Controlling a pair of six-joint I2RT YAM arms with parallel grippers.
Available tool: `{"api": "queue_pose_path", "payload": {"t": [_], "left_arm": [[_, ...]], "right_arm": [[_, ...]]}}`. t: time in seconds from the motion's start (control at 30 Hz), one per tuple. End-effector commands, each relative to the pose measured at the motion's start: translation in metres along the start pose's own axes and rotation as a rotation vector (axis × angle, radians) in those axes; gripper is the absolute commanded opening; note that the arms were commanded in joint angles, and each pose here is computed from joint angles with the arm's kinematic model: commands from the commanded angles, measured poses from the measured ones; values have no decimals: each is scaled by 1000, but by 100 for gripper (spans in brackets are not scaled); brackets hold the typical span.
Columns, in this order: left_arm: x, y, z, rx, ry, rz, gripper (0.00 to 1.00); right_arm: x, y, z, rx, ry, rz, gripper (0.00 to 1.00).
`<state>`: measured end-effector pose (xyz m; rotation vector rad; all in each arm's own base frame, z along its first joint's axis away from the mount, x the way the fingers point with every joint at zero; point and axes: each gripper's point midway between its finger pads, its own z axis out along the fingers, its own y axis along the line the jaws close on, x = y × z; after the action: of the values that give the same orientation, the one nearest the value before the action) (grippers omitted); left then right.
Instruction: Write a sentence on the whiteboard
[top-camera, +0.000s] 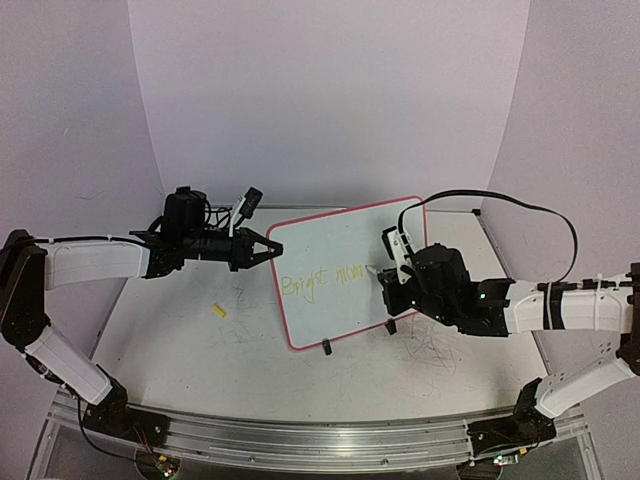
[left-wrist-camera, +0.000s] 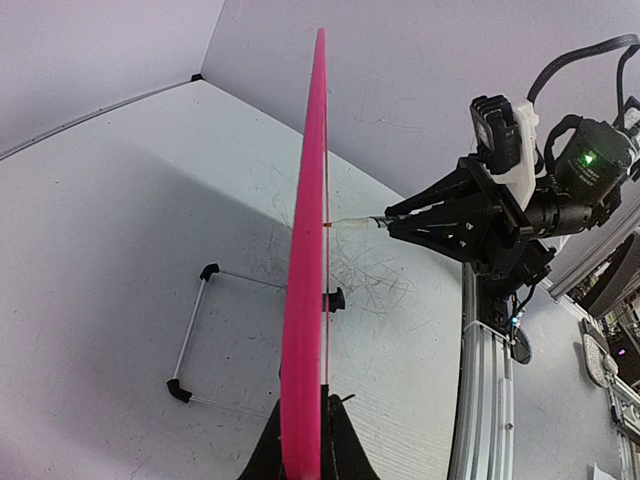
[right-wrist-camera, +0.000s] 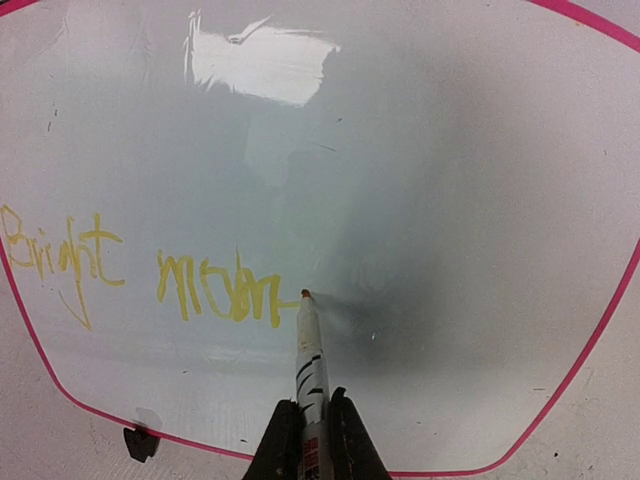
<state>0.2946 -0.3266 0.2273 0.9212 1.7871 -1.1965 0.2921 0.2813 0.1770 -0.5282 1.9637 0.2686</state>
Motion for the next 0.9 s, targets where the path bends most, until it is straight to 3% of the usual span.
{"api": "queue_pose_path", "payload": {"t": [0.0,0.57,0.87], "left_arm": [[16,11,2,-55,54,79,0],[16,10,2,-55,53,79,0],[17,11,3,-54,56,77,0]], "right_arm": [[-25,7,0,-35,-60,16,0],[17,0,1,-13,40,25,0],[-2,-15,-5,69,-16,48,0]]}}
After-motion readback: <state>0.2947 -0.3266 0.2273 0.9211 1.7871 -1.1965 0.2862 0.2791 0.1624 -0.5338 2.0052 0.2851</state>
